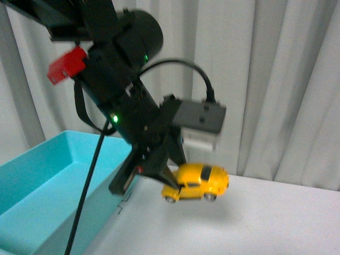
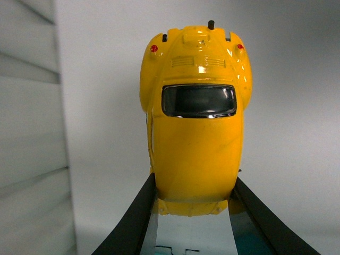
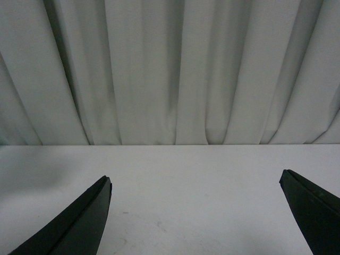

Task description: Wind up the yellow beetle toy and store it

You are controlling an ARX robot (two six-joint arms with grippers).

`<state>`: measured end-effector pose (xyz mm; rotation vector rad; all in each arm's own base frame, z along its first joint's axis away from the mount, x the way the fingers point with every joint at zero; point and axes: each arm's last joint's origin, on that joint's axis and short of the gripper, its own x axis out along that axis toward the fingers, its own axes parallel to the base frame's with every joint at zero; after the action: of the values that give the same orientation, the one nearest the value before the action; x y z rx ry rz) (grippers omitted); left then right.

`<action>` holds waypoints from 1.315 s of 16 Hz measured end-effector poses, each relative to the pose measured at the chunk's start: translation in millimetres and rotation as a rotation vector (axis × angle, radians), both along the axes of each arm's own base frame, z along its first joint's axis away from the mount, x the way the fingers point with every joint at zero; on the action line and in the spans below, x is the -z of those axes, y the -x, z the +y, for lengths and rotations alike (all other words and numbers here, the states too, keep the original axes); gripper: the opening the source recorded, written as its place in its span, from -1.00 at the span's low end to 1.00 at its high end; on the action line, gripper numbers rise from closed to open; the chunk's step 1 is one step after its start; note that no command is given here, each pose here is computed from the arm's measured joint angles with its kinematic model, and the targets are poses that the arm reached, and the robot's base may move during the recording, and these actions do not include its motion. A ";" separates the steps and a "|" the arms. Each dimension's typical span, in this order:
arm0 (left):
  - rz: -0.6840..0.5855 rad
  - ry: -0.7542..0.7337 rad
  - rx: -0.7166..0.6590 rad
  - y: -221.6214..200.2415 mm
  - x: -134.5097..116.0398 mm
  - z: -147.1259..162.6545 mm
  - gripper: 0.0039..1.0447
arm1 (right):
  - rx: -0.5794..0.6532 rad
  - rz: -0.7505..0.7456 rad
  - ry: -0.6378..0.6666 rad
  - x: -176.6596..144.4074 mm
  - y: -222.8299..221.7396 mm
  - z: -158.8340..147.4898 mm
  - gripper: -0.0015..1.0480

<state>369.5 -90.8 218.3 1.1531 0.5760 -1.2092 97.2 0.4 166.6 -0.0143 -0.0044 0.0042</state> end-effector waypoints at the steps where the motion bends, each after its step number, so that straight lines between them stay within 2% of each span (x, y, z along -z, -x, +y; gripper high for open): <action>1: -0.031 0.068 -0.050 -3.5 -16.7 9.3 -0.38 | 0.000 0.000 0.000 0.0 0.0 0.0 0.87; 3: -0.093 0.204 -0.238 -18.0 -48.1 42.8 -0.39 | 0.000 0.000 0.000 0.0 0.0 0.0 0.87; 4: -0.097 0.235 -0.344 -22.7 -56.0 61.9 -0.39 | 0.000 0.000 0.000 0.0 0.0 0.0 0.87; 6: -0.090 0.258 -0.688 -28.8 -63.0 119.2 -0.39 | 0.000 0.000 0.000 0.0 0.0 0.0 0.87; 8: -0.087 0.257 -0.955 -36.8 -51.0 156.1 -0.39 | 0.000 0.000 0.000 0.0 0.0 0.0 0.87; 11: -0.011 0.205 -1.262 -41.7 -13.6 184.4 -0.39 | 0.000 0.000 0.000 0.0 0.0 0.0 0.87; 15: 0.012 0.084 -1.419 -31.9 24.1 208.0 -0.39 | 0.000 0.000 0.000 0.0 0.0 0.0 0.87; 21: 0.081 -0.021 -1.465 -17.3 76.7 214.6 -0.39 | 0.000 0.000 0.000 0.0 0.0 0.0 0.87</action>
<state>386.8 123.8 141.5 0.4117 1.1812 0.0319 97.2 0.4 166.6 -0.0147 -0.0044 0.0042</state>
